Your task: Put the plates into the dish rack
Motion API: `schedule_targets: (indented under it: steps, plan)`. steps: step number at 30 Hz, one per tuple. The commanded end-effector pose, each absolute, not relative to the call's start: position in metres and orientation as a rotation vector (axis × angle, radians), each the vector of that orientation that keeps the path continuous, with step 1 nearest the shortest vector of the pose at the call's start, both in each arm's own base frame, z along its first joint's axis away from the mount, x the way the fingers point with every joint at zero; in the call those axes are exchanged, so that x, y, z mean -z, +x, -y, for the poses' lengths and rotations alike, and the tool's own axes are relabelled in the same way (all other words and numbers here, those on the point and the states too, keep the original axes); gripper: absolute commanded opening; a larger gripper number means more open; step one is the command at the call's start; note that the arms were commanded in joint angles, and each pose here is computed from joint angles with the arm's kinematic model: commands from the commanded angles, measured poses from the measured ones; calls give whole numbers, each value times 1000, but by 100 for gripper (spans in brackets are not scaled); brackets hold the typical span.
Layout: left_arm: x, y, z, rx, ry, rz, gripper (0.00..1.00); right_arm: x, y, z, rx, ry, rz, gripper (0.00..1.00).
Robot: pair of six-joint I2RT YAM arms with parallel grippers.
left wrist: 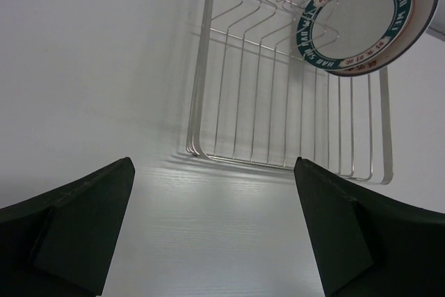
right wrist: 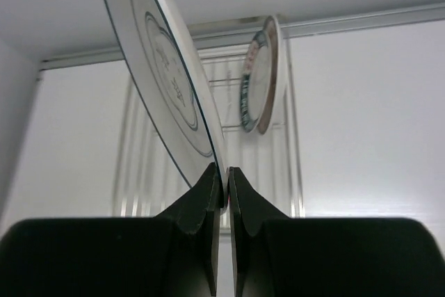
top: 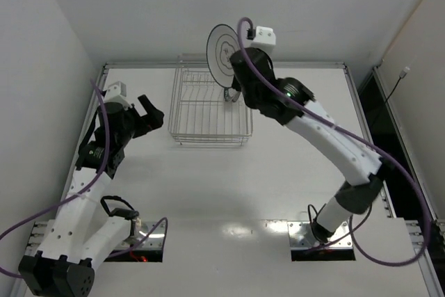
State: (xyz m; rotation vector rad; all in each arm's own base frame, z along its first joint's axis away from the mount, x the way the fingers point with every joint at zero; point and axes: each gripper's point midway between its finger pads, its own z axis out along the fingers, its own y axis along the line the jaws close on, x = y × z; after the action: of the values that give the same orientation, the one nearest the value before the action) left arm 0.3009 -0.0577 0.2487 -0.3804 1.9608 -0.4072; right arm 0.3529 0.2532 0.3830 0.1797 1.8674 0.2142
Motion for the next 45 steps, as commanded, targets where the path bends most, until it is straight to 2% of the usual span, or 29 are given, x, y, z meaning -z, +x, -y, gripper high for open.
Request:
schedule_targets:
  steps: [1,4,5,7,9,16,33,45]
  plan:
    - [-251,299,44,268,-356,-1913,99,-405,409,-231,-88,177,-1790,0]
    - [-248,296,42,215,-337,-1893,99,-390,455,-248,-95,159,-1826,0]
    - [-249,296,43,216,-335,-1876,99,-403,471,-245,-122,159,-1800,0]
    - [-241,292,44,196,-309,-1869,99,-367,503,-253,-75,116,-1851,0]
    - [-240,290,43,180,-303,-1865,99,-361,518,-249,-31,125,-1837,0]
    - [-227,287,46,161,-282,-1874,99,-276,559,-235,119,146,-1930,0]
    - [-223,289,44,132,-291,-1886,99,-190,564,-247,259,162,-2017,0]
    - [-227,290,44,135,-292,-1877,99,-173,551,-284,130,131,-2070,0]
